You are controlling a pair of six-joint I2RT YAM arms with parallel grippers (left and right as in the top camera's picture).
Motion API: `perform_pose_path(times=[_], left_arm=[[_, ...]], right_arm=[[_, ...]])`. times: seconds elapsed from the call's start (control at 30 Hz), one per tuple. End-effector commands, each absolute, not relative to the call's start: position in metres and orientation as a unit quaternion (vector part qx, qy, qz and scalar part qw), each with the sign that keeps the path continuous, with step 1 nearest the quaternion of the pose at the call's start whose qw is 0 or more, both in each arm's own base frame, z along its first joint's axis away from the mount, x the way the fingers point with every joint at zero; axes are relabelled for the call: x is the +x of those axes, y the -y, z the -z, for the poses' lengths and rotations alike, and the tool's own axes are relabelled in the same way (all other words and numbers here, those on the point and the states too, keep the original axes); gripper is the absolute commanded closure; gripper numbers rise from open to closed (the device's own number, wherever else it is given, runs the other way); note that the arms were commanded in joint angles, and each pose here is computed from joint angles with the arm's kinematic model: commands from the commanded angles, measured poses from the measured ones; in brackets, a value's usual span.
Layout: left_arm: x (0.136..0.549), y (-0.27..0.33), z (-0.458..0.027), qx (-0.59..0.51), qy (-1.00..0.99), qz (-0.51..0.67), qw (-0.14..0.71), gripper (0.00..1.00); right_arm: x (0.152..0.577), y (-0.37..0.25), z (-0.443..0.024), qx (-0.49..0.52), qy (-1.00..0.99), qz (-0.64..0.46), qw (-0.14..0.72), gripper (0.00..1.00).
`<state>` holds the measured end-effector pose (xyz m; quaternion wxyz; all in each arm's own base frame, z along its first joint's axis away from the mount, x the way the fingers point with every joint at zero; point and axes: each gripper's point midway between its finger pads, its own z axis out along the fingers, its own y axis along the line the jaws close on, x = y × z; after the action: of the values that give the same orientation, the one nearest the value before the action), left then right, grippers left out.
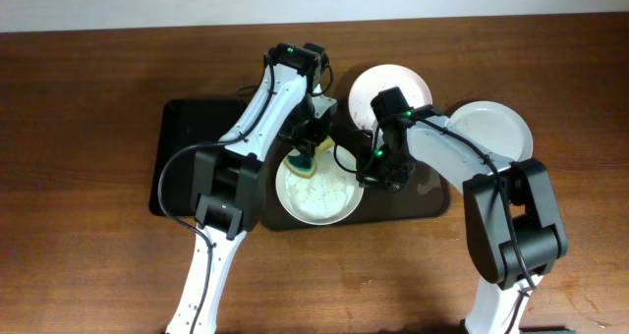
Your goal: Clean dirty plates on tray and stack at the side
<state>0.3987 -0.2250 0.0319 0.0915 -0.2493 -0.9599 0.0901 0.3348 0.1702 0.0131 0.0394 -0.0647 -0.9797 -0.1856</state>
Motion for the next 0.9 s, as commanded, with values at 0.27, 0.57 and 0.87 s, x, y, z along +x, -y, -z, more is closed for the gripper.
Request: perform_pose_path(times=[0.27,0.57,0.87], left_arm=[[0.344,0.235,0.030,-0.342,0.906,-0.189,0.162,1.00],[0.458,0.142,-0.001,-0.089,0.992,0.094,0.002,1.00],[0.509,0.127,-0.158,-0.010,0.979,0.100,-0.175,1.00]], right_arm=[[0.328,-0.165,-0.005,-0.070,0.980,0.177,0.054,0.96],[0.325,-0.163,-0.004,-0.062,0.981,0.173,0.059,0.96],[0.329,-0.164,-0.013,-0.014,0.983,0.177,0.045,0.96]])
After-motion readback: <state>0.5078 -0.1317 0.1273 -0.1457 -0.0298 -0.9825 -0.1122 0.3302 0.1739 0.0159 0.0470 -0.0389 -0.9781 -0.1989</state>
